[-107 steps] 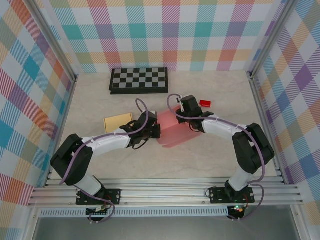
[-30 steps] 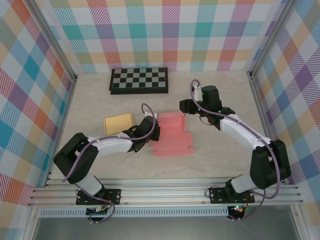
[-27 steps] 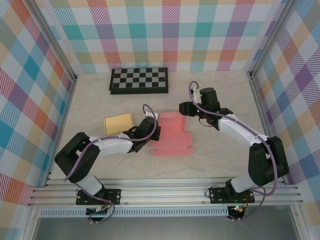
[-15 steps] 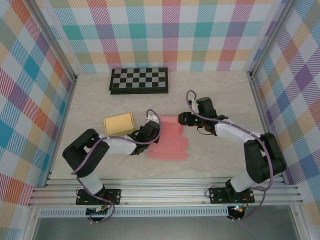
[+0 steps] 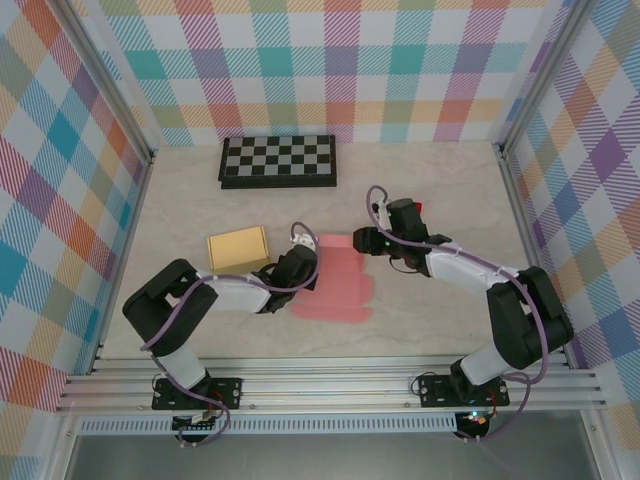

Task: Fold the paper box

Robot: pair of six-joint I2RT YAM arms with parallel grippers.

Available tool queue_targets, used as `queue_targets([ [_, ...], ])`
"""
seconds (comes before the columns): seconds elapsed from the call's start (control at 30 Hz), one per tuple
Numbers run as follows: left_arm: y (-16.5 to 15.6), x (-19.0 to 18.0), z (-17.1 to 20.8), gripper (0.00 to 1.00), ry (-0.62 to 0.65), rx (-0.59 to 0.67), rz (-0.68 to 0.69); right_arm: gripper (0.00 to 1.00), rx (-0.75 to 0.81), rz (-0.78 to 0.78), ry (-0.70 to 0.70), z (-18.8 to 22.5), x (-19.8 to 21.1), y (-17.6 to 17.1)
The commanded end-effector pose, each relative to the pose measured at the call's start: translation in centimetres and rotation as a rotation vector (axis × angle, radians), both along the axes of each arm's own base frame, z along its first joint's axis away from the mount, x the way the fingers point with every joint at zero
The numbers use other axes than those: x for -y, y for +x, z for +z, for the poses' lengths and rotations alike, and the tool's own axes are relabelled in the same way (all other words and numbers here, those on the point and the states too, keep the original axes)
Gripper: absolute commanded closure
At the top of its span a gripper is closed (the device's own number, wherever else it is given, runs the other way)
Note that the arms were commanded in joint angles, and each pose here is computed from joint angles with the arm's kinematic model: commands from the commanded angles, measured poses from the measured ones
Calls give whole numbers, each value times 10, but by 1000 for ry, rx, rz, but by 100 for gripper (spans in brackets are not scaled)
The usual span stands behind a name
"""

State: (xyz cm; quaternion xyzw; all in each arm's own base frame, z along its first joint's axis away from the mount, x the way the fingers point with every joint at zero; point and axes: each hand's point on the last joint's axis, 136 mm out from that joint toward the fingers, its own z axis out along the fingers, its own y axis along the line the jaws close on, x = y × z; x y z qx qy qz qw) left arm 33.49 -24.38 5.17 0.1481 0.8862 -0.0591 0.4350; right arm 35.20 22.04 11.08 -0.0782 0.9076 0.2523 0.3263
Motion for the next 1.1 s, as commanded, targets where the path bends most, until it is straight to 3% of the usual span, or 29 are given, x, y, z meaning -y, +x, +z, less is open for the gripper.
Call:
queue_targets([
  [0.0,-4,-2,20,64,-86,9,-39,53,-77,-12,-147,-30,19,-21],
  [0.3,-26,-20,37,57,-173,30,-31,53,-57,-15,-186,-29,19,-25],
  [0.4,-27,-8,33,54,-174,14,-119,53,-57,-8,-184,-28,18,-25],
  [0.5,-16,4,30,53,-153,11,-178,53,-54,1,-173,-26,15,-24],
  [0.67,13,1,31,53,-184,24,-139,53,-70,13,-158,-28,12,-28],
  [1.07,37,15,35,54,-265,59,-96,54,-96,34,-155,-32,10,-37],
])
